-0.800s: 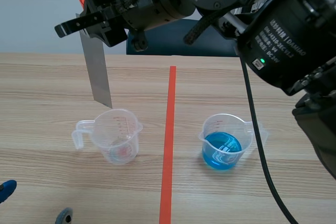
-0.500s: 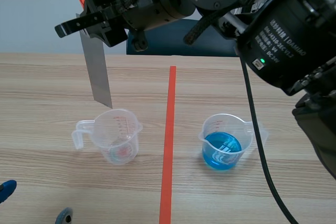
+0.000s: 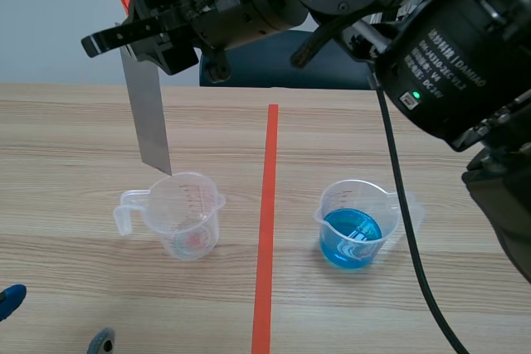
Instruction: Do the redox reaction experiment. put the plate into the left beaker
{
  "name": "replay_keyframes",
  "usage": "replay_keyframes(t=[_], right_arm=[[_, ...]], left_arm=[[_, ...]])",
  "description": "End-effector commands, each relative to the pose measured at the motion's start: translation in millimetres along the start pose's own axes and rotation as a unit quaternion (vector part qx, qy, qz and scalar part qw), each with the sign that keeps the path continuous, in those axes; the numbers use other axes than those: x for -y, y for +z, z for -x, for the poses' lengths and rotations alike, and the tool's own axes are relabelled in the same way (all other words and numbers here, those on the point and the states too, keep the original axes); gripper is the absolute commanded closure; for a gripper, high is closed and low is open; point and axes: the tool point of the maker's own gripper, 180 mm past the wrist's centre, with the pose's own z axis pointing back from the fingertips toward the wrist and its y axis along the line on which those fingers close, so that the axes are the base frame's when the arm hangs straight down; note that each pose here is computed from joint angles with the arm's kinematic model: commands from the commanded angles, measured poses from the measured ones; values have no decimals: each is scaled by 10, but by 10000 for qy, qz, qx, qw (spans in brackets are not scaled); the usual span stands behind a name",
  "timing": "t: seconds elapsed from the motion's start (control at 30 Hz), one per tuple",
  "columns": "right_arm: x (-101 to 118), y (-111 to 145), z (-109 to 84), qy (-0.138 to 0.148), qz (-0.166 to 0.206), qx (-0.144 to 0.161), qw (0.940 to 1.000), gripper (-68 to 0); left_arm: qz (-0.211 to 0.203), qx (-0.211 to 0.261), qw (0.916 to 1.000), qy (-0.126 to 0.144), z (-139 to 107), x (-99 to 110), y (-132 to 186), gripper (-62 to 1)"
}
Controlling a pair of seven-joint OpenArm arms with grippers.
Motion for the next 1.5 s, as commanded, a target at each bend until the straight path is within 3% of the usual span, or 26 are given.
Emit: replay_keyframes(t=[0.0,0.57,0.73,0.97,1.07,1.27,1.47], right_arm=[[-62,27,-128,17,-117,203,9997,-6],[-64,28,-135,10,-125,227,9997,-6],[-35,29,-131,129,-46,217,9997,-6],[-1,102,-218,465,-127,629,9969,-6],[14,128,-223,422,-128,809,9957,-6],[-19,94,27,202,-122,616,9978,-6],[-91,106,299,252,-272,414,9985,-6]], left_arm=[[-30,288,9996,-38,-111,-19,-15,-623],[-30,288,9996,-38,-111,-19,-15,-623],[-24,285,9996,-45,-111,-23,-13,-623],[-22,285,9996,-46,-111,-24,-13,-623],[-22,285,9996,-46,-111,-24,-13,-623],[-22,285,9996,-46,-111,-24,-13,-623],[-24,285,9996,-45,-111,-23,-13,-623]])
